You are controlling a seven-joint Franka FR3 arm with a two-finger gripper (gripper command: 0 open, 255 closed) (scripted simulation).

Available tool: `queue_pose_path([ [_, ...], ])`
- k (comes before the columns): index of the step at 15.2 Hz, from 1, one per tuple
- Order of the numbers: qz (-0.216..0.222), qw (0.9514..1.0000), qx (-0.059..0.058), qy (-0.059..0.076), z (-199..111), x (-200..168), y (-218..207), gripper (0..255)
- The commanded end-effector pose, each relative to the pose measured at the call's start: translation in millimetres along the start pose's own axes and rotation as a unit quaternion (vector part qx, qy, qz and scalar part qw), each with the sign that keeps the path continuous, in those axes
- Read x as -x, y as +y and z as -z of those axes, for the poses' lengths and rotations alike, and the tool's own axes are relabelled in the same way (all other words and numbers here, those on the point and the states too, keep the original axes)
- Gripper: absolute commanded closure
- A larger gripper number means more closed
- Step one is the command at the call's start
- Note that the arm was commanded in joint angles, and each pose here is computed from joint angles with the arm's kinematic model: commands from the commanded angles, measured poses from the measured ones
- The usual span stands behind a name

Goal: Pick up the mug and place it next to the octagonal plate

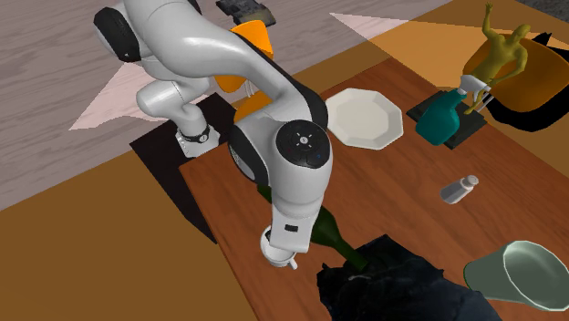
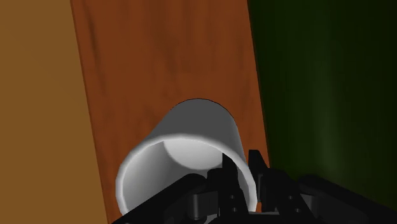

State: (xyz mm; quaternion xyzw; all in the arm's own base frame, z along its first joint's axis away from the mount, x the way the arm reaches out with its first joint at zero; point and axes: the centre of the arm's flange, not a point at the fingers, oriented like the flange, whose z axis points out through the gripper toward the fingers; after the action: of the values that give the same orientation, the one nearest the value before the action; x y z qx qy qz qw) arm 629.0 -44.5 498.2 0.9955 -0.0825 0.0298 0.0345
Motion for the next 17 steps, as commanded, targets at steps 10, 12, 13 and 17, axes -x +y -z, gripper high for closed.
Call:
queue_pose_path([
  [10,0.0,1.0,0.0,0.0,31.2,-3.4,3.0,255],
  [12,0.0,1.0,0.0,0.0,41.8,-4.1,3.7,255],
  [13,0.0,1.0,0.0,0.0,47.0,-4.4,4.0,255],
  [17,0.0,1.0,0.0,0.0,68.0,-5.8,5.4,255],
])
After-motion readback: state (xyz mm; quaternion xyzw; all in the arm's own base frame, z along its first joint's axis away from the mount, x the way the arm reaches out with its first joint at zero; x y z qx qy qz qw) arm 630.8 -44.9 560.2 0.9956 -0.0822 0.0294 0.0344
